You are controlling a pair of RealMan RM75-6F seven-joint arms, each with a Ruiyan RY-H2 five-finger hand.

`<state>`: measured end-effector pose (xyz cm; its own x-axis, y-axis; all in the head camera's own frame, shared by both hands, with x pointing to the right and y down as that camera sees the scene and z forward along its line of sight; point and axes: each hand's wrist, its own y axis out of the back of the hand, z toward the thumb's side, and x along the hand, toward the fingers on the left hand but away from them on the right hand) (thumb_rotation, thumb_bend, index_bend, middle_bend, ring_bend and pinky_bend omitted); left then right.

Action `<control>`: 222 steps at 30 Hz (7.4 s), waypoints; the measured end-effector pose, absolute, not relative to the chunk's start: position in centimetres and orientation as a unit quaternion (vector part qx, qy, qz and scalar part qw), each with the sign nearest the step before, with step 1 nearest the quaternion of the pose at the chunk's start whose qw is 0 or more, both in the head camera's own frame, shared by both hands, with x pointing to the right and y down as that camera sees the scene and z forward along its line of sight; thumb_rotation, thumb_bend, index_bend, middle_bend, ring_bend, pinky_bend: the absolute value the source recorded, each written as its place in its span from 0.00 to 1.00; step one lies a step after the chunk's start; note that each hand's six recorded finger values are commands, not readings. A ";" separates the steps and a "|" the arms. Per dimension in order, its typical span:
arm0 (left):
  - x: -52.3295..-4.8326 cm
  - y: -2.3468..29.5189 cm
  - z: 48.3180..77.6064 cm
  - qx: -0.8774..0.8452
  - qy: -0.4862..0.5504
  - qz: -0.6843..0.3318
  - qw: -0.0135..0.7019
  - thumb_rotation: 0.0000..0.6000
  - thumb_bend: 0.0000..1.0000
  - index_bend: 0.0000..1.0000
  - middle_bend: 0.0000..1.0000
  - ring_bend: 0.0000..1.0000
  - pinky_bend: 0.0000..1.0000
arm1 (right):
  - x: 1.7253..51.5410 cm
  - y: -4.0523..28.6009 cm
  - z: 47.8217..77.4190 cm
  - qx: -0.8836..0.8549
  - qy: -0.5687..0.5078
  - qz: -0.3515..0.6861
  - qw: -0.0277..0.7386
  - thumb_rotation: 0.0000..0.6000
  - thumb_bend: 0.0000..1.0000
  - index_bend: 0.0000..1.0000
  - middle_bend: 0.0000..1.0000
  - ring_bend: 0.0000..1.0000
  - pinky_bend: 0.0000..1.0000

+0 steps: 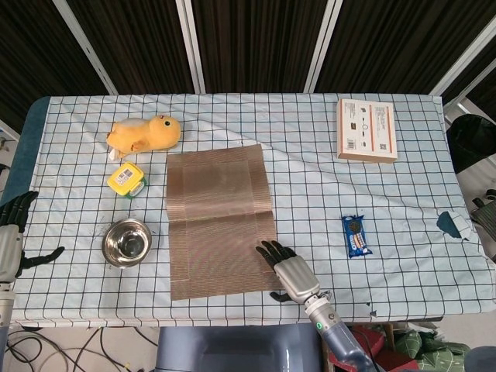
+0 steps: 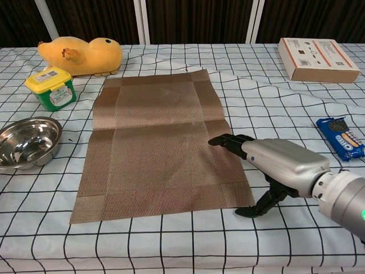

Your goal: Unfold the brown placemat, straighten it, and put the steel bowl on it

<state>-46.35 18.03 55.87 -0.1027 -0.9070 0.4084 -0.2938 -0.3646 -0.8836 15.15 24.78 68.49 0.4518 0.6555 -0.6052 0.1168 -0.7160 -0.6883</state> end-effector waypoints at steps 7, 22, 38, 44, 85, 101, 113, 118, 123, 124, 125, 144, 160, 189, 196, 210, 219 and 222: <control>-46.4 18.0 55.9 -0.611 0.492 -0.556 0.274 1.00 0.04 0.05 0.05 0.00 0.03 | 15.2 24.9 68.9 -0.799 -0.238 0.470 0.290 1.00 0.14 0.00 0.00 0.01 0.16; -46.2 18.0 55.9 -0.614 0.493 -0.553 0.270 1.00 0.04 0.05 0.05 0.00 0.03 | 14.6 24.5 68.4 -0.802 -0.263 0.450 0.292 1.00 0.29 0.00 0.00 0.01 0.16; -46.2 18.1 55.9 -0.615 0.495 -0.552 0.266 1.00 0.04 0.05 0.05 0.00 0.03 | 14.6 23.9 68.5 -0.802 -0.292 0.441 0.280 1.00 0.29 0.46 0.19 0.07 0.16; -46.2 18.1 55.9 -0.617 0.494 -0.552 0.266 1.00 0.04 0.05 0.05 0.00 0.04 | 14.3 23.7 68.6 -0.803 -0.306 0.429 0.279 1.00 0.30 0.51 0.23 0.07 0.16; -45.8 18.3 55.9 -0.625 0.489 -0.548 0.265 1.00 0.04 0.05 0.05 0.00 0.04 | 15.7 24.3 67.6 -0.802 -0.306 0.427 0.286 1.00 0.51 0.57 0.23 0.07 0.16; -45.7 18.3 56.0 -0.627 0.486 -0.548 0.264 1.00 0.04 0.05 0.05 0.00 0.04 | 23.8 20.7 65.4 -0.746 -0.326 0.490 0.311 1.00 0.51 0.57 0.23 0.07 0.16; -45.5 18.4 56.1 -0.627 0.484 -0.550 0.265 1.00 0.04 0.05 0.05 0.00 0.04 | 30.6 13.3 65.0 -0.668 -0.324 0.573 0.347 1.00 0.51 0.57 0.23 0.07 0.16; -45.5 18.5 56.1 -0.627 0.483 -0.551 0.266 1.00 0.04 0.05 0.05 0.00 0.04 | 31.8 10.5 64.9 -0.634 -0.289 0.602 0.390 1.00 0.51 0.57 0.23 0.07 0.16; -45.4 18.6 56.2 -0.628 0.481 -0.552 0.266 1.00 0.04 0.05 0.05 0.00 0.04 | 31.8 8.5 64.8 -0.607 -0.243 0.617 0.439 1.00 0.51 0.57 0.23 0.07 0.16; -45.4 18.6 56.2 -0.627 0.481 -0.552 0.266 1.00 0.04 0.05 0.05 0.00 0.04 | 31.6 8.3 64.8 -0.604 -0.235 0.616 0.449 1.00 0.51 0.57 0.23 0.07 0.16; -45.4 18.6 56.2 -0.627 0.481 -0.552 0.266 1.00 0.04 0.05 0.05 0.00 0.04 | 31.3 8.0 64.7 -0.602 -0.227 0.614 0.457 1.00 0.51 0.57 0.23 0.07 0.16; -45.4 18.8 56.1 -0.626 0.481 -0.553 0.266 1.00 0.04 0.05 0.04 0.00 0.04 | 32.1 4.4 64.8 -0.546 -0.190 0.634 0.514 1.00 0.24 0.20 0.08 0.05 0.16; -45.1 18.9 56.3 -0.627 0.468 -0.558 0.275 1.00 0.04 0.05 0.03 0.00 0.04 | 37.3 8.4 61.1 -0.533 -0.285 0.656 0.452 1.00 0.06 0.00 0.00 0.00 0.16; -36.0 14.1 57.1 -0.649 0.355 -0.548 0.390 1.00 0.05 0.05 0.04 0.00 0.05 | 43.2 19.6 55.6 -0.552 -0.471 0.589 0.357 1.00 0.03 0.00 0.00 0.00 0.16; -28.8 11.1 59.8 -0.663 0.295 -0.538 0.428 1.00 0.08 0.06 0.04 0.00 0.05 | 43.4 19.4 56.1 -0.564 -0.483 0.582 0.332 1.00 0.04 0.00 0.00 0.00 0.16; -20.3 10.2 66.3 -0.660 0.209 -0.562 0.453 1.00 0.10 0.07 0.04 0.00 0.05 | 44.2 19.0 56.3 -0.577 -0.511 0.570 0.284 1.00 0.04 0.00 0.00 0.00 0.16; -19.5 9.9 68.6 -0.642 0.195 -0.582 0.459 1.00 0.09 0.07 0.04 0.00 0.05 | 44.2 18.9 56.4 -0.588 -0.518 0.562 0.263 1.00 0.04 0.00 0.00 0.00 0.16; -19.3 9.8 69.3 -0.637 0.190 -0.588 0.461 1.00 0.09 0.07 0.05 0.00 0.05 | 44.2 18.9 56.4 -0.590 -0.520 0.561 0.259 1.00 0.04 0.00 0.00 0.00 0.16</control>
